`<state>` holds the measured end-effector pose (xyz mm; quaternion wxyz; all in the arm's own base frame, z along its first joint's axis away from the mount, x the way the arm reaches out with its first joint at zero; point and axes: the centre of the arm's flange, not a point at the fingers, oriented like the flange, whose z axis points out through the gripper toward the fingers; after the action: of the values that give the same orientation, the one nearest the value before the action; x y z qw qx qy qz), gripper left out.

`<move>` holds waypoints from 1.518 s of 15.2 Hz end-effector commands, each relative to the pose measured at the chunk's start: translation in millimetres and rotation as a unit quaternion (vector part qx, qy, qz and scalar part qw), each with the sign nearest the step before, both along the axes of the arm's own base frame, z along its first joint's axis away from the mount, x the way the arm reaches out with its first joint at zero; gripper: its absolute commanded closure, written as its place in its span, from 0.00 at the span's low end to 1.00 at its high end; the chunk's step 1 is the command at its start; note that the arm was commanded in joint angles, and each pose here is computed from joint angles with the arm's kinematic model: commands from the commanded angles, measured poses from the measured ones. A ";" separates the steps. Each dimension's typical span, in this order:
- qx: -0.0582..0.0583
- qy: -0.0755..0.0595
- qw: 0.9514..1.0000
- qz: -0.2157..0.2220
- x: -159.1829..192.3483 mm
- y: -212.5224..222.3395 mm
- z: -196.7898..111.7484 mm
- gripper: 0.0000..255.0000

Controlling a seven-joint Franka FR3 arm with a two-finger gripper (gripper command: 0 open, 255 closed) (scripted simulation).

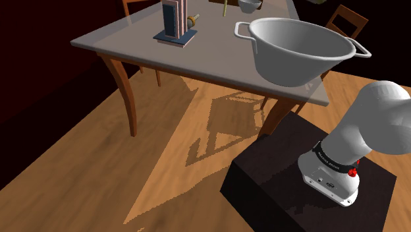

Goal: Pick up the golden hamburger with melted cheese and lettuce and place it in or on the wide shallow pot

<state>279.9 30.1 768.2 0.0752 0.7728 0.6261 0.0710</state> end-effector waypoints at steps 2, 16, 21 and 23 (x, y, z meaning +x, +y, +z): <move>0.000 0.000 1.000 0.000 -0.9 0.0 -15.5 1.00; 0.000 0.000 1.000 0.000 -0.9 0.0 -88.8 1.00; 0.000 0.000 1.000 0.000 -0.9 0.0 -88.8 1.00; 0.000 0.000 1.000 0.000 -0.9 0.0 -88.8 1.00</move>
<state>279.1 30.1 679.2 0.0752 0.7728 0.6262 0.0709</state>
